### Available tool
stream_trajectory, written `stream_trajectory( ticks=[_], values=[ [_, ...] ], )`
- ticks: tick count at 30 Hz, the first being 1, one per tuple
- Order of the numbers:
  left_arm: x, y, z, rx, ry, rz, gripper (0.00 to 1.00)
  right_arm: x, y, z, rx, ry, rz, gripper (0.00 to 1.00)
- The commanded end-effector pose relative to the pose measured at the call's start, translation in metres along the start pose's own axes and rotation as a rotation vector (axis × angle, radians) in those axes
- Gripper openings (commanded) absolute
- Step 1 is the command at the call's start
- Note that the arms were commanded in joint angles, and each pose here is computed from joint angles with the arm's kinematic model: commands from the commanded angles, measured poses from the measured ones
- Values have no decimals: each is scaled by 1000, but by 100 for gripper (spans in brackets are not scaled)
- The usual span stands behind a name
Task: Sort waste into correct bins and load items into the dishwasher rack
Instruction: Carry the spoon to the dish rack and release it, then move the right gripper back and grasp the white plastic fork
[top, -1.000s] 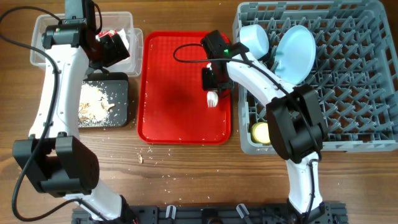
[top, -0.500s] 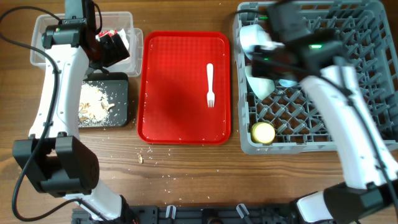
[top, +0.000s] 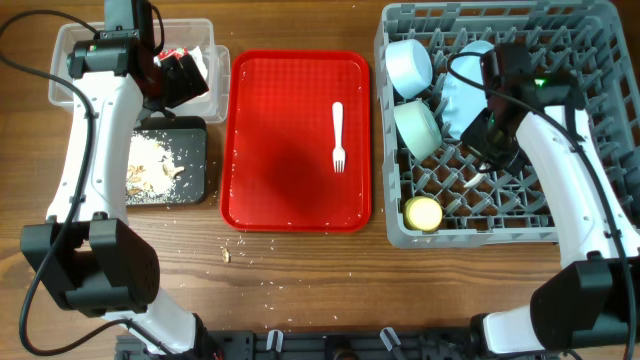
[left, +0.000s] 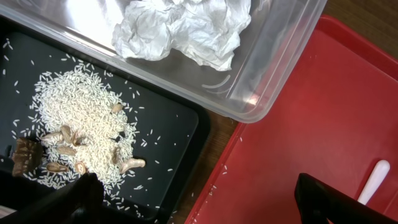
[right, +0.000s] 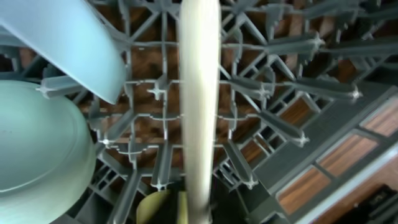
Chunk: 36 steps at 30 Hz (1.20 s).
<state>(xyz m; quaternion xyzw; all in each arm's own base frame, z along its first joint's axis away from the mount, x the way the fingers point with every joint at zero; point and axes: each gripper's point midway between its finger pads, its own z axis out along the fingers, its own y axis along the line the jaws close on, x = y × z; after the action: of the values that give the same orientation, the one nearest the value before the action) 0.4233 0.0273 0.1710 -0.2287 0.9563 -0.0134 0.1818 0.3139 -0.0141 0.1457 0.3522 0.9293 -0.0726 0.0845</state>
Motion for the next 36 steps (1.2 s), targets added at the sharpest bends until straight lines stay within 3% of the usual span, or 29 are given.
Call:
stream_trajectory(
  ticks=[1, 10, 19, 22, 28, 36],
  values=[
    [-8, 0, -9, 0, -35, -1, 100, 3, 14, 0, -67, 19, -110, 62],
    [-8, 0, -9, 0, -35, -1, 100, 10, 51, -30, -296, 47, -331, 63],
    [-8, 0, -9, 0, -35, -1, 100, 48, 144, -132, -609, -178, -635, 63],
    [-8, 0, -9, 0, -35, -1, 100, 63, 177, -142, -682, -213, -675, 63],
    [-8, 0, -9, 0, -35, -1, 100, 79, 229, -85, -641, -141, -709, 63],
    [-8, 0, -9, 1, -35, -1, 100, 105, 247, 24, -492, 54, -792, 62]
  ],
)
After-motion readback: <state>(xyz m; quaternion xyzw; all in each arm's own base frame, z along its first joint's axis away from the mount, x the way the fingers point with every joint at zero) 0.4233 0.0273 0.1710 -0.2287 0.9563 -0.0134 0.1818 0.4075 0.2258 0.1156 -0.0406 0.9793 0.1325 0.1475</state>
